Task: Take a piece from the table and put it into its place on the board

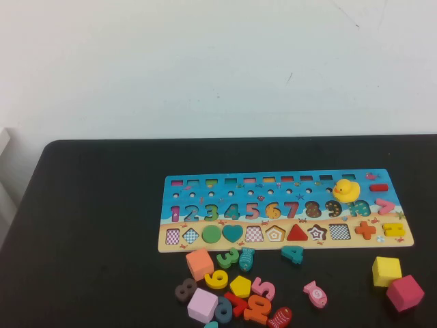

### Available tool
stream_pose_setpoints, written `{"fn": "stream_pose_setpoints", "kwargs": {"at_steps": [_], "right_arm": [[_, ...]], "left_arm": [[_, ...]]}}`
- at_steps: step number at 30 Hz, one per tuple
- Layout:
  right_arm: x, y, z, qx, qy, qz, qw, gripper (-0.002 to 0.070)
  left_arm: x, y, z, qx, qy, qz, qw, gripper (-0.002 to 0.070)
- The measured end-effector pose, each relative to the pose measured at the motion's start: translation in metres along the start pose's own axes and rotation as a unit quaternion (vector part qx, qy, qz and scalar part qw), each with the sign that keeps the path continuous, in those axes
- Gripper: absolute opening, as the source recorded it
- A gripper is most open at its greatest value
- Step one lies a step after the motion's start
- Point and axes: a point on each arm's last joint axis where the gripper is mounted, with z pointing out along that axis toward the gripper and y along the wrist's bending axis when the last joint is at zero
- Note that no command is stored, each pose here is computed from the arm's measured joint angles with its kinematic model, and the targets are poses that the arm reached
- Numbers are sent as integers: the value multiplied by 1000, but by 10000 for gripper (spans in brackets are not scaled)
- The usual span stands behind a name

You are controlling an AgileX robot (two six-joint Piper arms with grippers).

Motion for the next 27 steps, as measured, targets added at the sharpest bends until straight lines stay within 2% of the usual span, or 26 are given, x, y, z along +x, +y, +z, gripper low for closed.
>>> {"fn": "stream_pose_setpoints", "kwargs": {"at_steps": [17, 27], "right_arm": [[0, 0, 0, -2, 0, 4, 1000, 19], [0, 4, 0, -24, 1, 54, 998, 19]], "left_arm": [[0, 0, 0, 0, 0, 0, 1000, -2], [0, 0, 0, 0, 0, 1, 1000, -2]]}}
